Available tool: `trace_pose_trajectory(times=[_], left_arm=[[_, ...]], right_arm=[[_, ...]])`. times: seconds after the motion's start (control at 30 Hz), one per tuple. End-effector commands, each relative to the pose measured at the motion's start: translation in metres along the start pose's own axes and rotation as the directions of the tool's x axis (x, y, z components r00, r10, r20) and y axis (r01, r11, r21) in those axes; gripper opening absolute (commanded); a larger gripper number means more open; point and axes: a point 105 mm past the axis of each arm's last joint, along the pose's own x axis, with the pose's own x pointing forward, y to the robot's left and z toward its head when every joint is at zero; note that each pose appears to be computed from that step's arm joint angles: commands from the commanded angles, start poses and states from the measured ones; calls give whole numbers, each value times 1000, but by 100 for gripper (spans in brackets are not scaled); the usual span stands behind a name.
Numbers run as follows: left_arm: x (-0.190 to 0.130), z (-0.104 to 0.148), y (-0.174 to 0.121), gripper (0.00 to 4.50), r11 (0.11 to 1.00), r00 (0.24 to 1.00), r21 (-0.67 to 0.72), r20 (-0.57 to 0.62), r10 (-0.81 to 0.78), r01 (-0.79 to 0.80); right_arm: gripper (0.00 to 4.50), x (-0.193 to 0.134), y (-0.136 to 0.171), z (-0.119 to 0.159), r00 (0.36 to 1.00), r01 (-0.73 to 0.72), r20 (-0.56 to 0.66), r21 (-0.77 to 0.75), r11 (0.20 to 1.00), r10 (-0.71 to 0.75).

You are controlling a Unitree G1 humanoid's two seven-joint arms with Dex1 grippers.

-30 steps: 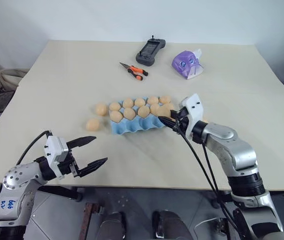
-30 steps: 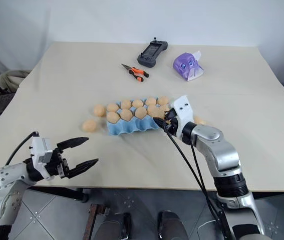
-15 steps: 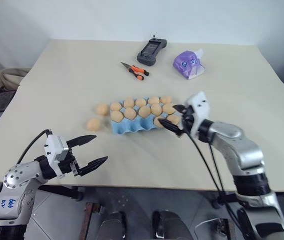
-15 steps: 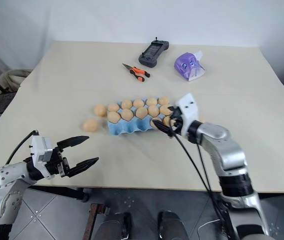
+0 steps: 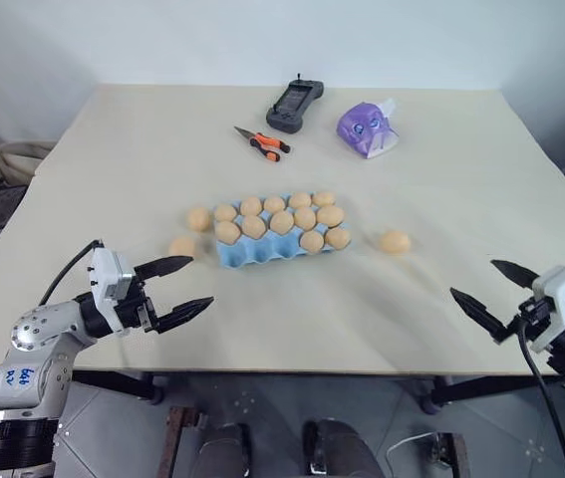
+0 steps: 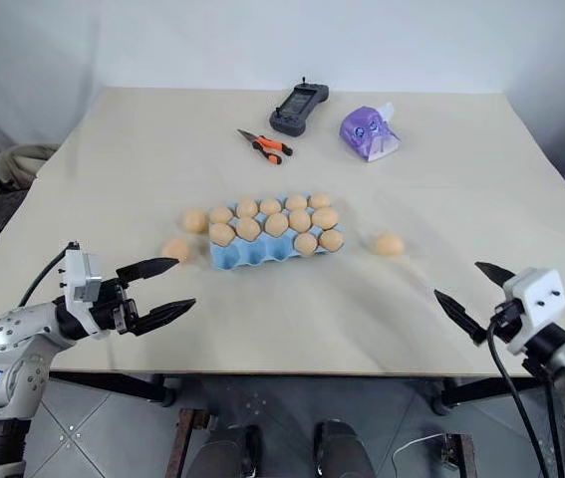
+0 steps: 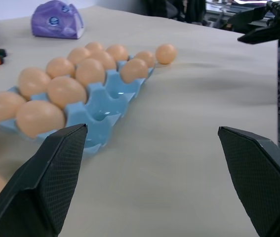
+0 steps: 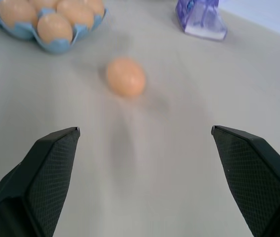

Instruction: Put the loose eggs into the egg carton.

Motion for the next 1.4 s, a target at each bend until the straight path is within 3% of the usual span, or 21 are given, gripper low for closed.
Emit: trace_pose_trajectory(times=[0.03,0.27,0.43,0.67,0.77,0.97,1.07,1.23,1.4], left_arm=[[-2,7,2,450,999,1000,33,-3,-6,6],[-5,8,-2,450,999,1000,36,-3,10,-10],[-6,7,-11,450,999,1000,32,2,20,-20],[-11,7,-16,450,998,999,28,4,49,-49],[-11,8,-17,450,998,999,30,4,54,-54],[-12,10,-17,450,998,998,32,6,55,-56],[-13,10,-17,450,998,998,28,4,57,-57],[-18,8,-18,450,998,998,12,-4,68,-68],[-19,7,-16,450,996,996,5,-6,85,-85]], right_arm=[[447,11,6,12,998,-47,51,-14,999,47],[447,70,5,18,991,-130,-22,120,984,134],[447,110,2,19,982,-163,-78,100,982,171],[447,138,8,9,961,-241,-122,85,967,250],[389,146,10,7,960,-254,-100,81,964,261],[192,152,20,18,955,-296,-7,42,954,297],[192,157,32,34,943,-332,54,47,942,330],[192,168,80,84,877,-466,164,54,883,452],[192,181,118,100,854,-511,141,38,859,501]])
